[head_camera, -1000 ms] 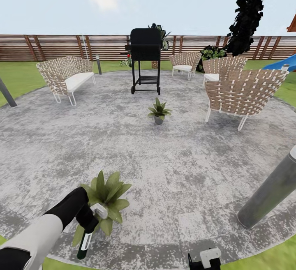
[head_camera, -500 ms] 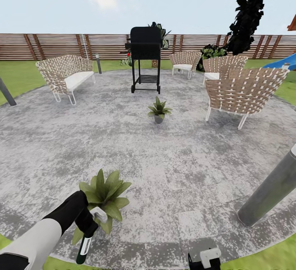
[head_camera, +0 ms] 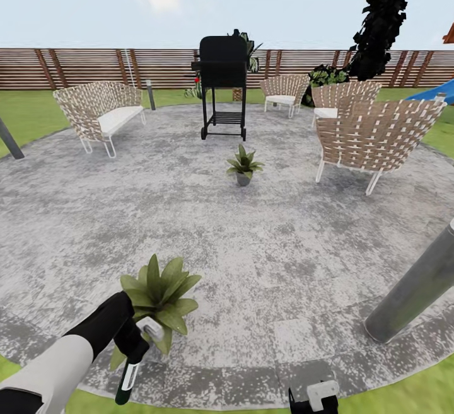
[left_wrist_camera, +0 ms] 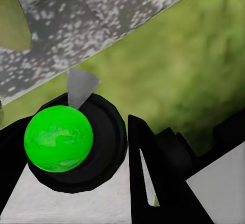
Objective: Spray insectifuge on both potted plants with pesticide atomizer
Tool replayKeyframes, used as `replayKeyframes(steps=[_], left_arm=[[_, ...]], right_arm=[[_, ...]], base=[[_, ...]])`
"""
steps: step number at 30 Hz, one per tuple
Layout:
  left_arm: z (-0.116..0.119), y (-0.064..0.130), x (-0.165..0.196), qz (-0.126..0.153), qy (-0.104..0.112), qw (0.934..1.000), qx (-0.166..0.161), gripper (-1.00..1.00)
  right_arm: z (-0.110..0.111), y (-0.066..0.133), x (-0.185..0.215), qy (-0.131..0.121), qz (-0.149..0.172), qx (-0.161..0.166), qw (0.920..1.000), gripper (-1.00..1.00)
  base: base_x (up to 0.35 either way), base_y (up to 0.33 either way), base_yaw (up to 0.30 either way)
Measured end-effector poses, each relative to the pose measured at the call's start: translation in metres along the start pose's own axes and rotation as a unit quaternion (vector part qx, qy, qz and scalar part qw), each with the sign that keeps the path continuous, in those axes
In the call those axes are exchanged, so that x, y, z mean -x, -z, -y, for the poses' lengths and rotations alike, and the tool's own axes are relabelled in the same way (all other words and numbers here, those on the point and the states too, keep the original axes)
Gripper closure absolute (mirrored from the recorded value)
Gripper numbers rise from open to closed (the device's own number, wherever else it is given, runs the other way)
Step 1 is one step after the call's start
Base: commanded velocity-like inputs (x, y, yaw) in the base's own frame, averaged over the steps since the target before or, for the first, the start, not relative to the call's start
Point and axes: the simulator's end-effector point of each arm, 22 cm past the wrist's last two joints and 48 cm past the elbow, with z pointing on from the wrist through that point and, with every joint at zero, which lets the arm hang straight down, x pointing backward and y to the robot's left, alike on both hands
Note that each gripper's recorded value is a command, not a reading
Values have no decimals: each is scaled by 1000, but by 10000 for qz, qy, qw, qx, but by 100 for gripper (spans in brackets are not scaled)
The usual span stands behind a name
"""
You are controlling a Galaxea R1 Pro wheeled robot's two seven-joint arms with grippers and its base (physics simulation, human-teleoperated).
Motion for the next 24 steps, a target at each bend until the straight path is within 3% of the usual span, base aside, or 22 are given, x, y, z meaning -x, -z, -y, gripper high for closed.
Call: replayKeyframes(steps=[3,7,11,12,13,24], left_arm=[[-4,0,-2,-17,16,10000,54,100],[-29,-5,-13,-111,72,9981,608,100],[-25,-17,-26,-199,100,9979,612,100],[15,0,1,-247,471,9984,-188,100],[8,23,31,41,355,9993,-81,100],[12,5,5,-429,43,9990,92,100]], right_arm=[[0,0,0,0,0,0,10000,-100],[0,0,0,0,0,0,10000,-100],[0,0,0,0,0,0,10000,-100],[0,0,0,1,-1,2,10000,-100],[0,0,0,-1,2,-1,10000,-100],[0,0,0,2,1,2,10000,-100]], base=[[0,0,0],[0,0,0],[0,0,0],[0,0,0],[0,0,0],[0,0,0]])
